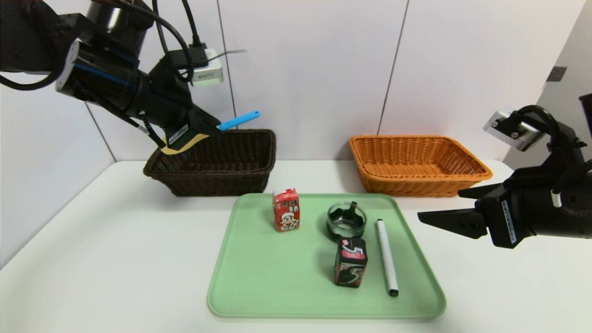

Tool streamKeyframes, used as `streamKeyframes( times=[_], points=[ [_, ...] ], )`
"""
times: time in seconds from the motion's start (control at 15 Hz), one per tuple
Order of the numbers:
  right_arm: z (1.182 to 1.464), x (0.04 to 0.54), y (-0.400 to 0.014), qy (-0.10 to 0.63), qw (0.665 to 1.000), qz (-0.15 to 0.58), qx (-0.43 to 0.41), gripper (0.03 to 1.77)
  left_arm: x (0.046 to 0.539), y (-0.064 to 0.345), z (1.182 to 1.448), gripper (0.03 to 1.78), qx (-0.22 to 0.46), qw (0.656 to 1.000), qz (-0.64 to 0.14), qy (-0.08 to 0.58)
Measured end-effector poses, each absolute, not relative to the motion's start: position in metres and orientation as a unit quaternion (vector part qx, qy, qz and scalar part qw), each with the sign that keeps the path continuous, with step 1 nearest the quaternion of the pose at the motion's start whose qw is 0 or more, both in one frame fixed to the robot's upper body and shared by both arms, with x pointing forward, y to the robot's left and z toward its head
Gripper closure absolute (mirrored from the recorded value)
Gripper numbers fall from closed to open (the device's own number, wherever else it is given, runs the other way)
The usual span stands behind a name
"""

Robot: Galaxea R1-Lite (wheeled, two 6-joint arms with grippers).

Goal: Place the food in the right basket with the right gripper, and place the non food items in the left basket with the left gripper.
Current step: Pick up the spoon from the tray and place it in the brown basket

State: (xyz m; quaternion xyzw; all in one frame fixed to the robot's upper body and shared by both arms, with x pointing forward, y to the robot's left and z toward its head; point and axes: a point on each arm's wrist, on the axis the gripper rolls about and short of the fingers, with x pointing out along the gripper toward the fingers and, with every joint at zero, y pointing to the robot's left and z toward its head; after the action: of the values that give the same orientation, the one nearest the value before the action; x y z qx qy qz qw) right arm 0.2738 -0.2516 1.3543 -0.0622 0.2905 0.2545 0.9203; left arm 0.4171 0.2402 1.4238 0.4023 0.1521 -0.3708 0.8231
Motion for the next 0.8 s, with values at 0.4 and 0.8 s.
streamKeyframes(
  times=[0.4,0.8],
  points=[
    [1.349,0.270,-0.254,0.298,0.919,0.252,-0.063,0.09,0.478,0.236,1.388,1.67,0.457,0.832,-0.277,0.152],
    [1.347,0.270,-0.253,0.301,0.917,0.253,-0.063,0.09,0.495,0.235,1.365,1.67,0.459,0.825,-0.276,0.181]
  ],
)
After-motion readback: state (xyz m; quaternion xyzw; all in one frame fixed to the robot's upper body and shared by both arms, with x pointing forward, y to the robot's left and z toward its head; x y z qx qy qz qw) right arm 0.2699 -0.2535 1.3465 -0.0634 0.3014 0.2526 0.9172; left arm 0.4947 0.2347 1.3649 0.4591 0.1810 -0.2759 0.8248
